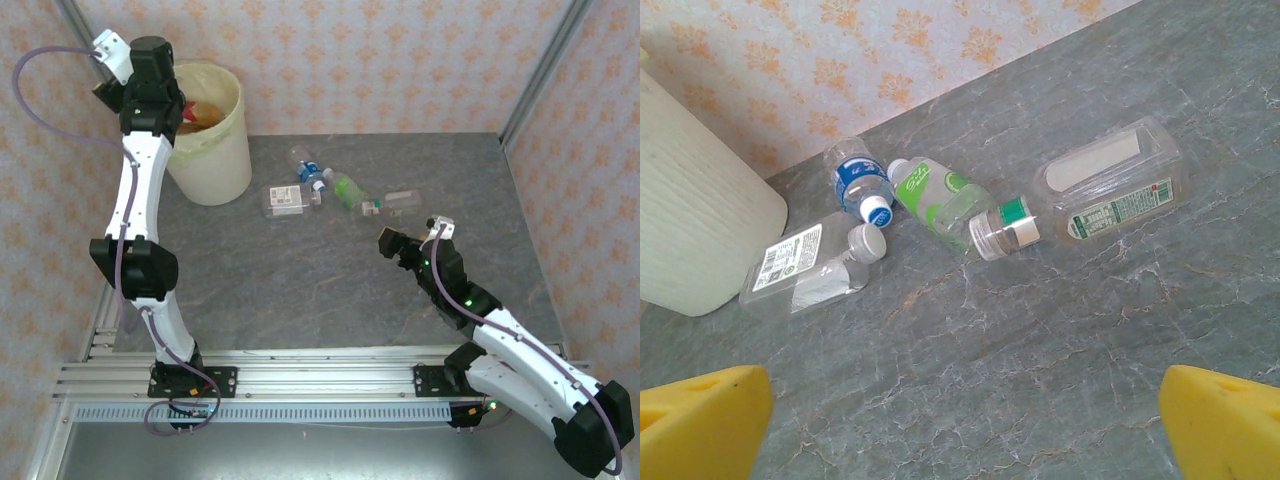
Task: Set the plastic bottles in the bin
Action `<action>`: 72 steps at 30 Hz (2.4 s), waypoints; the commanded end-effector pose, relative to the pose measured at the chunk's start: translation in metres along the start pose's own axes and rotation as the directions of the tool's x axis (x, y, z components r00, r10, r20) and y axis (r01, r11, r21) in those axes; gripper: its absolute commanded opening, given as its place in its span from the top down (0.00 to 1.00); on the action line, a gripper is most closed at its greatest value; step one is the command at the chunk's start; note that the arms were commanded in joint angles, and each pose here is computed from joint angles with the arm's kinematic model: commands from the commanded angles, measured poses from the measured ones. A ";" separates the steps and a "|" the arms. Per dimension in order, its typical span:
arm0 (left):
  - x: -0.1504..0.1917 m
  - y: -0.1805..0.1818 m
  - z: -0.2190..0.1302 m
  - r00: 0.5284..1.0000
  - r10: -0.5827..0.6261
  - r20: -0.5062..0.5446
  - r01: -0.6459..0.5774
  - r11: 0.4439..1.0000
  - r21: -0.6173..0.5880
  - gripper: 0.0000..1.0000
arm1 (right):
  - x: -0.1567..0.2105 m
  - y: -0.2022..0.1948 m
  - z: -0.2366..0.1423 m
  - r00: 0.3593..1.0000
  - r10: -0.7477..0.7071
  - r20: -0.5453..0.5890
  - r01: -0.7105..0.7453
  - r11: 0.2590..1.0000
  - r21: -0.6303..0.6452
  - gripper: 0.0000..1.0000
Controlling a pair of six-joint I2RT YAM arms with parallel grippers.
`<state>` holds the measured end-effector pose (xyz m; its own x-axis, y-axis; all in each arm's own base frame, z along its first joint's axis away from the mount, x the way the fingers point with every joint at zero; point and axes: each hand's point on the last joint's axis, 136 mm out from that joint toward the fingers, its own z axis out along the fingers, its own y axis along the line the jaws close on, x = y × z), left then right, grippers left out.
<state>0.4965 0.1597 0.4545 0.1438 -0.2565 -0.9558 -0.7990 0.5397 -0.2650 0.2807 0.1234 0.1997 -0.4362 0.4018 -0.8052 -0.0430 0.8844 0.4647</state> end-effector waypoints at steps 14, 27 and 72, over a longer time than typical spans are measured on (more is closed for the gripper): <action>-0.053 -0.013 -0.056 0.932 -0.354 -0.076 0.358 0.873 0.331 0.00 | -0.012 -0.011 -0.002 0.997 0.046 0.068 -0.050 0.997 0.058 0.01; 0.033 -0.022 -0.131 0.828 -0.220 -0.515 0.504 0.695 0.513 0.00 | -0.011 -0.060 0.020 0.969 0.246 -0.028 -0.231 0.939 0.253 0.01; 0.178 0.092 -0.219 0.720 0.126 -0.682 0.375 0.757 0.535 0.00 | 0.007 -0.148 0.224 0.694 0.710 0.119 -0.547 0.413 0.728 0.18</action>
<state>0.3219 -0.0098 0.2904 -0.3724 -0.6872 -0.6238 -0.2525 0.7218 -0.6444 0.4810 0.0584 0.0405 -0.2708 0.9305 -0.2468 0.8609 0.3487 0.3705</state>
